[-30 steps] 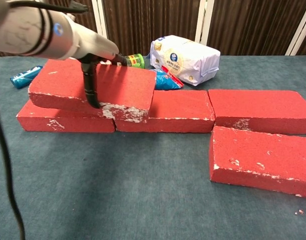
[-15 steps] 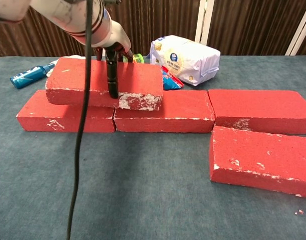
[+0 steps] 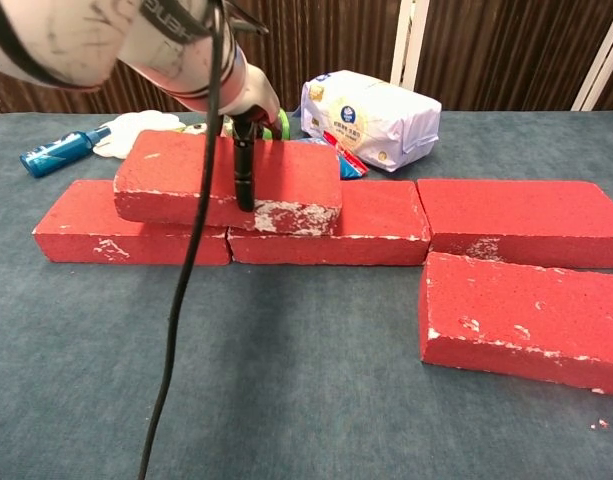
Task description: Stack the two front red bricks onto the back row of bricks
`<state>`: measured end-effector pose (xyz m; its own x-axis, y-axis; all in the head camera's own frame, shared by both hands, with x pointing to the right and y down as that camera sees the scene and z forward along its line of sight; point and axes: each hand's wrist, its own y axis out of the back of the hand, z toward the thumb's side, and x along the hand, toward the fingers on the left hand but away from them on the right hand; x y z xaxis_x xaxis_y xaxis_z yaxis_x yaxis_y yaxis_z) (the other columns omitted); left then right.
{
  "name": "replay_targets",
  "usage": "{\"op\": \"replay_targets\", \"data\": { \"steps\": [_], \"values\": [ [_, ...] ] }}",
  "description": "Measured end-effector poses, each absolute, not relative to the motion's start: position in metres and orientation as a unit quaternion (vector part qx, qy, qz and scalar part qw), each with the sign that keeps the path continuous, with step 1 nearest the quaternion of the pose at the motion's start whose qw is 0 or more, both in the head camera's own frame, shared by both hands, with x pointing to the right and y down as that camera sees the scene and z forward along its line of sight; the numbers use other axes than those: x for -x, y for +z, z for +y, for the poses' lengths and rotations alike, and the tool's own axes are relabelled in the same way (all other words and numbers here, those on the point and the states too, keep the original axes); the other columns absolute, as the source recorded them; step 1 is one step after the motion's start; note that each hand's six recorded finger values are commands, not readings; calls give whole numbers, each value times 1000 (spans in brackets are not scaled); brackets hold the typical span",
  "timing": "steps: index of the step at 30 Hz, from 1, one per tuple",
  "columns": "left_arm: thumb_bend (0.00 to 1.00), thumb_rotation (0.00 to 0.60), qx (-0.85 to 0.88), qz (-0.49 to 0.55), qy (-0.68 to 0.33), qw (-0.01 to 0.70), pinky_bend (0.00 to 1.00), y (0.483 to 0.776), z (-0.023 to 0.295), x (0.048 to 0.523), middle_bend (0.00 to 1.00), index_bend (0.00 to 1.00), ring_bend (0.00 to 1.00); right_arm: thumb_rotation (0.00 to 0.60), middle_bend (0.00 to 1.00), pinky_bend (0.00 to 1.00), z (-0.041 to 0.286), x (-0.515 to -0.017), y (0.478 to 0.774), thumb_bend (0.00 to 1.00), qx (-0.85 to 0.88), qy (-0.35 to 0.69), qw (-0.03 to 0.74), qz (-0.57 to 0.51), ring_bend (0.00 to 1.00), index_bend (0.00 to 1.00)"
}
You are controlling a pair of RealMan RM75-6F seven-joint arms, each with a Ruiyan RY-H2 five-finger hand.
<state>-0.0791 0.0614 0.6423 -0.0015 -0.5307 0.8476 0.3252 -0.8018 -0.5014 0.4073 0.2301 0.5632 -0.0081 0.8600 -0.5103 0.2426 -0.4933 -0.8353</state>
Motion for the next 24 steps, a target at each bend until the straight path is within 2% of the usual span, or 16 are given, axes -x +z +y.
{"op": "replay_targets", "data": {
  "steps": [24],
  "values": [
    [205,600,637,80,-707,297,151,654,57,74,45,0,39,600,72,0,229,-408,567,0,649,574,268,-422,7,153]
  ]
}}
